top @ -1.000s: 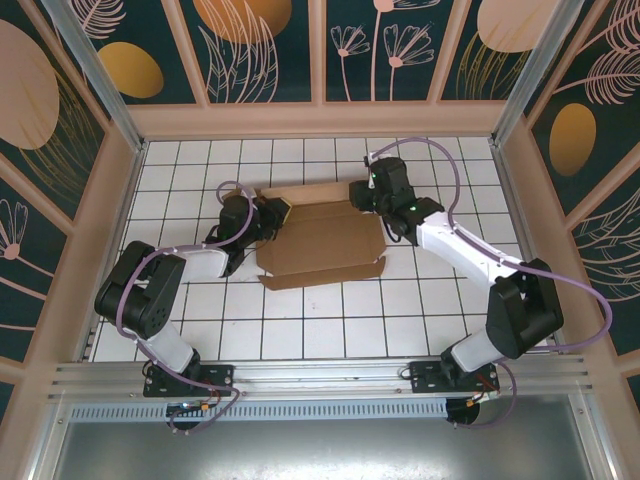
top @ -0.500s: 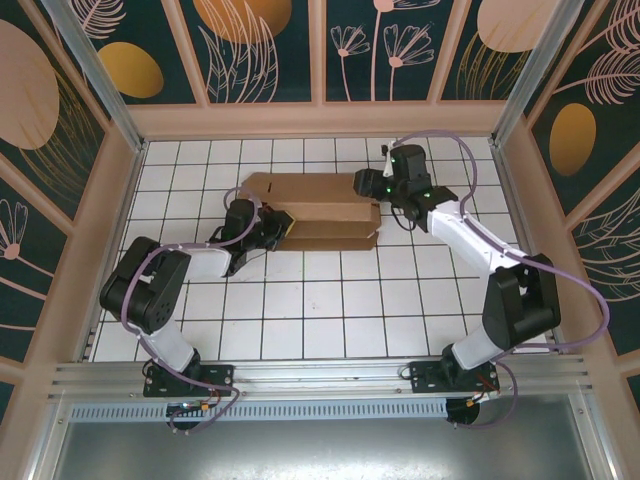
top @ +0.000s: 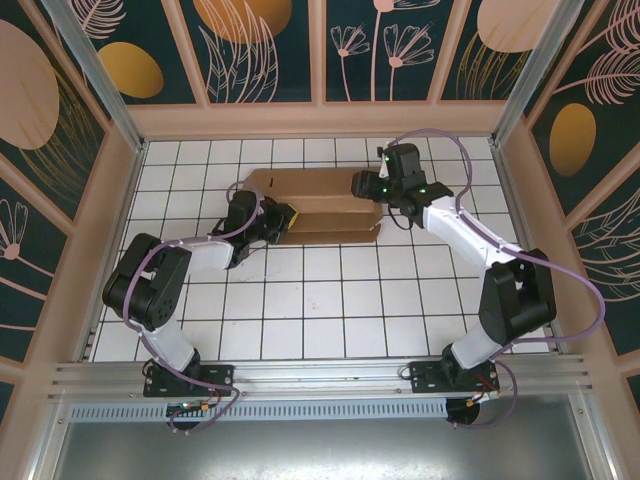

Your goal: Fold the paper box

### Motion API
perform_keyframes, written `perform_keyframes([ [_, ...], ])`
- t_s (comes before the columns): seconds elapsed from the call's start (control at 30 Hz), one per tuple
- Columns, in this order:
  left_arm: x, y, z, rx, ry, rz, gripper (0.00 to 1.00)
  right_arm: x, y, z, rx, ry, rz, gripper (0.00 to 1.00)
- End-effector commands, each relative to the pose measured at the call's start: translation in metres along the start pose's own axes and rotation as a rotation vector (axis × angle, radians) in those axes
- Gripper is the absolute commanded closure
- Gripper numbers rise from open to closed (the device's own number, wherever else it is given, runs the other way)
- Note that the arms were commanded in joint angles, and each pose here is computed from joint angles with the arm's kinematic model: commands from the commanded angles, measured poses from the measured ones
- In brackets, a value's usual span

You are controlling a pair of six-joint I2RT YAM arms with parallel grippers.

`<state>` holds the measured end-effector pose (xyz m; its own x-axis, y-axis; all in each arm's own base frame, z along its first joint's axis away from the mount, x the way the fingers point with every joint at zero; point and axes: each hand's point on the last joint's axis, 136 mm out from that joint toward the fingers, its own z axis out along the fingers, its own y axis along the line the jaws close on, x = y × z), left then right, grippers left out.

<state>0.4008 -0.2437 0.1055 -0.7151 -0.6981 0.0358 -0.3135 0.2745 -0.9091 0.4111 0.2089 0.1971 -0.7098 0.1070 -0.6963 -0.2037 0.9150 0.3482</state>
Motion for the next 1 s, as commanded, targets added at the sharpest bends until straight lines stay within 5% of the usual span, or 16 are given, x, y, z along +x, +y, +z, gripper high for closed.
perform_keyframes([
  [0.0, -0.007, -0.003, 0.003, 0.009, -0.006, -0.062, 1.00, 0.006, 0.010, -0.014, 0.028, -0.009, -0.067, 0.36],
  [0.27, -0.032, -0.041, -0.007, 0.070, -0.048, -0.097, 1.00, 0.000, 0.017, -0.035, 0.070, -0.054, -0.128, 0.39],
  [0.4, -0.047, -0.054, -0.006, 0.067, -0.079, -0.107, 1.00, 0.016, 0.032, -0.031, 0.057, -0.033, -0.185, 0.48],
  [0.63, -0.080, -0.070, 0.008, 0.040, -0.116, -0.140, 1.00, 0.055, 0.040, 0.023, -0.004, 0.048, -0.192, 0.93],
  [0.73, -0.094, -0.072, 0.018, 0.027, -0.117, -0.155, 1.00, 0.059, 0.043, 0.052, -0.015, 0.065, -0.198, 1.00],
  [0.97, -0.112, -0.076, 0.027, 0.011, -0.140, -0.152, 1.00, 0.076, 0.012, 0.126, 0.120, 0.145, -0.184, 1.00],
])
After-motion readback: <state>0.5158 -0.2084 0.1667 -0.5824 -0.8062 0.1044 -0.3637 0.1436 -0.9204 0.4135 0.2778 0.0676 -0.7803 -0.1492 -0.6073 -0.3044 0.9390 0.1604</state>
